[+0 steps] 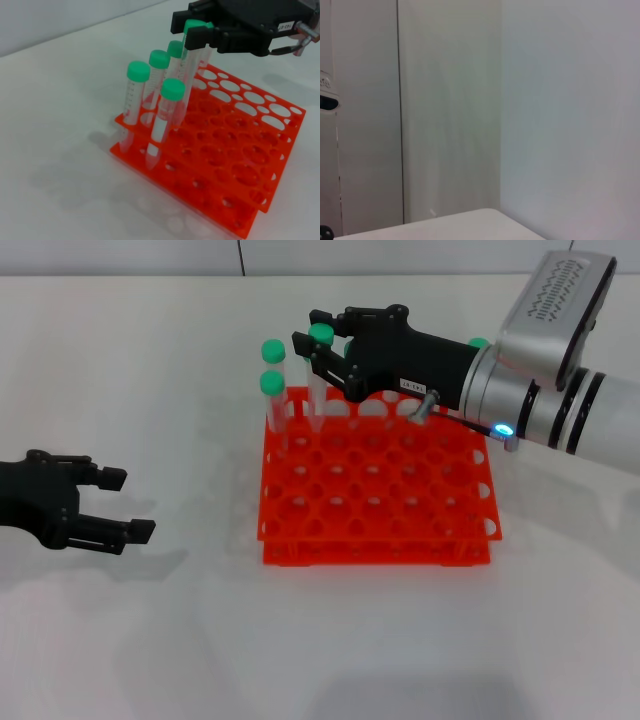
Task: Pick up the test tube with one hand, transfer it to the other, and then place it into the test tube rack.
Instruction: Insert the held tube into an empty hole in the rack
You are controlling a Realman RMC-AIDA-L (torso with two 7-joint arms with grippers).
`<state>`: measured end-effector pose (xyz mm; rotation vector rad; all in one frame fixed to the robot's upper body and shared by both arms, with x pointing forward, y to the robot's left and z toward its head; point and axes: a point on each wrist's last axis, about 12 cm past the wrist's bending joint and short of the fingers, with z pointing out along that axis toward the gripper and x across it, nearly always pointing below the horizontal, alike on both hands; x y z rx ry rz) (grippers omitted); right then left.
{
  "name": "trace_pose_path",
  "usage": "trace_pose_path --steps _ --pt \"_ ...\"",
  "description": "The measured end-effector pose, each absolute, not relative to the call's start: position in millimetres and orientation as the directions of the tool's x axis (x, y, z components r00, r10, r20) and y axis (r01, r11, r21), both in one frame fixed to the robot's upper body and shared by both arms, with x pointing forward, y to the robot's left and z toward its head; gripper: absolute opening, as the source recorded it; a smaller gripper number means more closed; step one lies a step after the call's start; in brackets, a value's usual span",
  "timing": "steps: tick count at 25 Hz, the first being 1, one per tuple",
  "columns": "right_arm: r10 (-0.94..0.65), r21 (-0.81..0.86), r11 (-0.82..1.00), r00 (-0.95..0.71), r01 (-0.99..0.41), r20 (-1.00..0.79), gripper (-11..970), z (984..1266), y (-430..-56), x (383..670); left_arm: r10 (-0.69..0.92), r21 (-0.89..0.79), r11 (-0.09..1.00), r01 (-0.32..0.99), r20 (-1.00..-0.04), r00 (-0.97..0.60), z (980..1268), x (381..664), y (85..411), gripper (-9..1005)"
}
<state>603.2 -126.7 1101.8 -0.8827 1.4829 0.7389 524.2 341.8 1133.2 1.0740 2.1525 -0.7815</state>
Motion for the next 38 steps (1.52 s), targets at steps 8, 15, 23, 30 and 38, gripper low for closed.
trace_pose_path --steps 8,15,23,30,38 --pt "-0.113 -0.042 0.51 -0.019 -0.859 -0.993 274 1099.5 -127.6 601.9 0.48 -0.237 0.497 0.835 -0.726 -0.492 1132.5 524.0 341.4 875" --pt "-0.109 -0.036 0.51 -0.023 -0.859 -0.994 273 1099.6 -127.4 601.3 0.49 -0.241 0.498 0.833 -0.714 -0.5 1130.5 525.3 340.6 875" --pt "-0.113 -0.037 0.508 -0.024 -0.861 -0.993 272 1098.2 -127.9 600.4 0.495 -0.236 0.491 0.839 -0.716 -0.492 1129.7 525.5 339.9 876" --pt "-0.123 -0.043 0.494 -0.02 -0.868 -0.992 271 1096.5 -126.2 598.0 0.499 -0.235 0.482 0.844 -0.718 -0.485 1128.6 525.8 339.0 876" --pt "-0.128 -0.044 0.487 -0.021 -0.872 -0.992 266 1095.3 -125.7 596.7 0.501 -0.232 0.48 0.846 -0.72 -0.481 1129.3 526.8 338.3 876"
